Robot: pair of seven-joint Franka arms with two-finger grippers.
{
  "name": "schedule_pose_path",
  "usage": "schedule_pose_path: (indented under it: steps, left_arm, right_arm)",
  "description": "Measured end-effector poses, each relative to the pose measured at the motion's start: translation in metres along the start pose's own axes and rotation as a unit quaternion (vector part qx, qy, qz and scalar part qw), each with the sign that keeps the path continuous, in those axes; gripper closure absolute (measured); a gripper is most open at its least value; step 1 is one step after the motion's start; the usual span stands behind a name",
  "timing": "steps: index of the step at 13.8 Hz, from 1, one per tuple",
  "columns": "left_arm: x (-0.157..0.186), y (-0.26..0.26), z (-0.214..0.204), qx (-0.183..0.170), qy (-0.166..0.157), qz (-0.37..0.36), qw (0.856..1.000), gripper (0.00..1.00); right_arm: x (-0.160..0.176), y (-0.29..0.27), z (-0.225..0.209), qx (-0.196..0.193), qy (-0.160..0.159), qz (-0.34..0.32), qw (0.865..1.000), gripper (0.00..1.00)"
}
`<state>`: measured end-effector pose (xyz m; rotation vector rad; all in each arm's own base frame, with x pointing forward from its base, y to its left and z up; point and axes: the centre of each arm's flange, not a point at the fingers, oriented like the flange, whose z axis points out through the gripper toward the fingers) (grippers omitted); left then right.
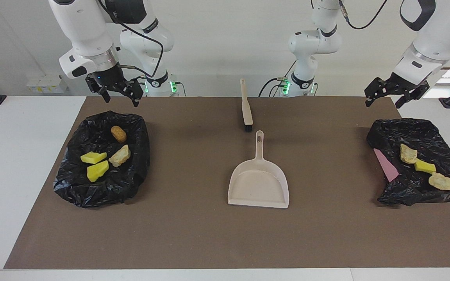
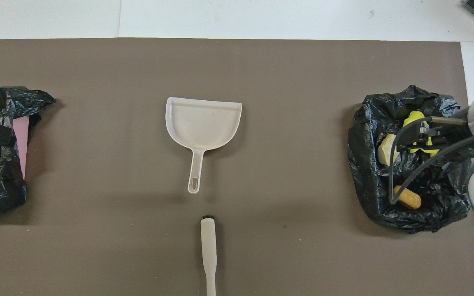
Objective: Sweep and dump trash in bin
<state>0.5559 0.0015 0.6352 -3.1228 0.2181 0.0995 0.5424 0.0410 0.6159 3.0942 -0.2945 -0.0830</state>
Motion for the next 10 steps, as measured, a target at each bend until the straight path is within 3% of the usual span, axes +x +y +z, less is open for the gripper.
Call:
schedule_pose_path:
  steps: [10]
  left_arm:
    - [0.0003, 0.0005, -0.0031, 0.000, 0.005, -0.017, 1.000, 0.00]
  right_arm:
    - [0.0049, -0.0006, -0.0014, 0.005, 0.020, 0.001, 1.000, 0.00]
